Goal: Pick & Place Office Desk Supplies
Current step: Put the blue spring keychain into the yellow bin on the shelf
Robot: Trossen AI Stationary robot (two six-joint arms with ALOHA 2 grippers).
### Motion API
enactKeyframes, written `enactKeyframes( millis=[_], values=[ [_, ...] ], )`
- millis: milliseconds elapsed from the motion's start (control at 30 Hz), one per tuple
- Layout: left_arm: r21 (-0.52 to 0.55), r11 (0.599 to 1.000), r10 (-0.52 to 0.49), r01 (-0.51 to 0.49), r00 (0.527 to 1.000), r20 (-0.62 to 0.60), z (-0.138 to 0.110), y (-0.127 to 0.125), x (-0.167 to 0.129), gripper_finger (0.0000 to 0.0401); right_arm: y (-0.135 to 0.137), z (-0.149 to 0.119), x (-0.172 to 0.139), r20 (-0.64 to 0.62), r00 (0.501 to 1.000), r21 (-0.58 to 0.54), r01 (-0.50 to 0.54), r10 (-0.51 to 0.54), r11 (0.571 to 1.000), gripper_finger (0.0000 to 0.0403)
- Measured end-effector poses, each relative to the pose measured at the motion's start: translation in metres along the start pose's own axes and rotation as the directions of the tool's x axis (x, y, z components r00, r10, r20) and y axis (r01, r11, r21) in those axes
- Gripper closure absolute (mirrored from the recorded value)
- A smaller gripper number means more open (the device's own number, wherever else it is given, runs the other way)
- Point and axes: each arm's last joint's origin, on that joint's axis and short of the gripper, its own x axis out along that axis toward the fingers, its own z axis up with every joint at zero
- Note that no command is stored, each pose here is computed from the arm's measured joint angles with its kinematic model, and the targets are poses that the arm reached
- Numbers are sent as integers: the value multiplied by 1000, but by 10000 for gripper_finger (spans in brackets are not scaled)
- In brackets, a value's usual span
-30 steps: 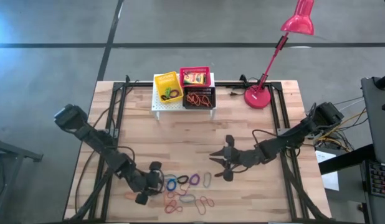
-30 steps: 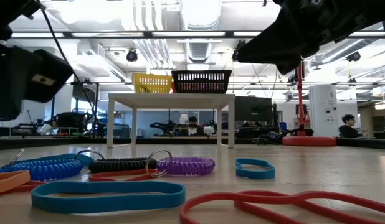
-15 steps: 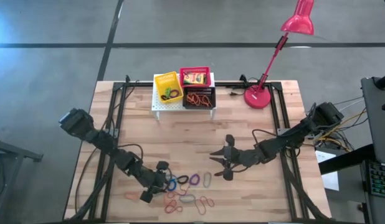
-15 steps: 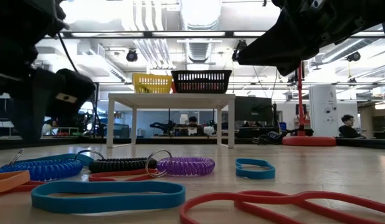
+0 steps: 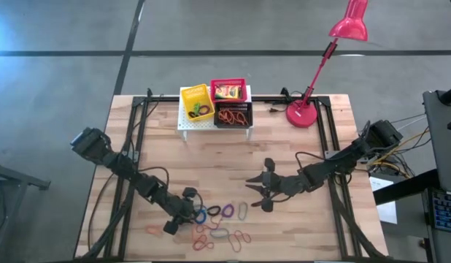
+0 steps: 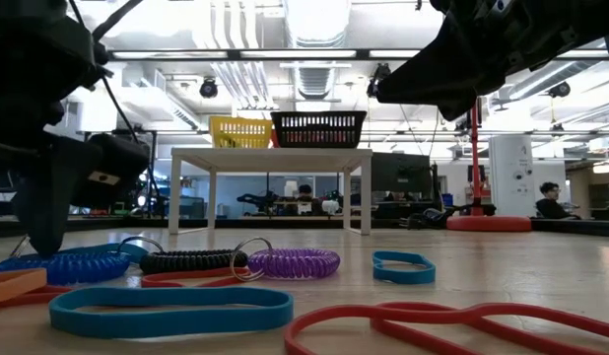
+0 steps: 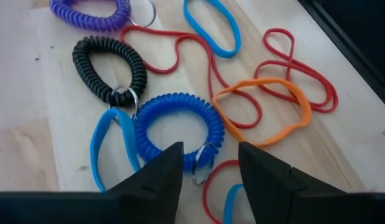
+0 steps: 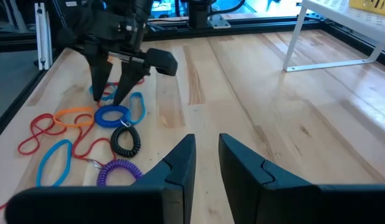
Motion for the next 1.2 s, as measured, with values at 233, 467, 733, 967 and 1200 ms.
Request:
enactKeyframes(
  millis=[233,467,733,967,1200],
  values=[
    [-2,1000,-1,1,1000,4,-1,0,0,305,0,0,0,2,1000,1,-1,1,1000,335],
    [1,1000,-6,6,1000,28,8,-2,-8,393,0,0,0,2,1000,1,0,0,1000,335],
    [48,998,44,-51,991,125,44,-4,-65,394,0,0,0,2,1000,1,0,0,1000,335],
    [100,926,313,-364,890,332,75,8,-133,395,-1,1,0,6,1000,-1,15,-15,1000,335],
    [-50,702,664,-711,627,408,113,70,-191,396,-8,2,4,14,998,10,60,-60,998,335]
  ],
)
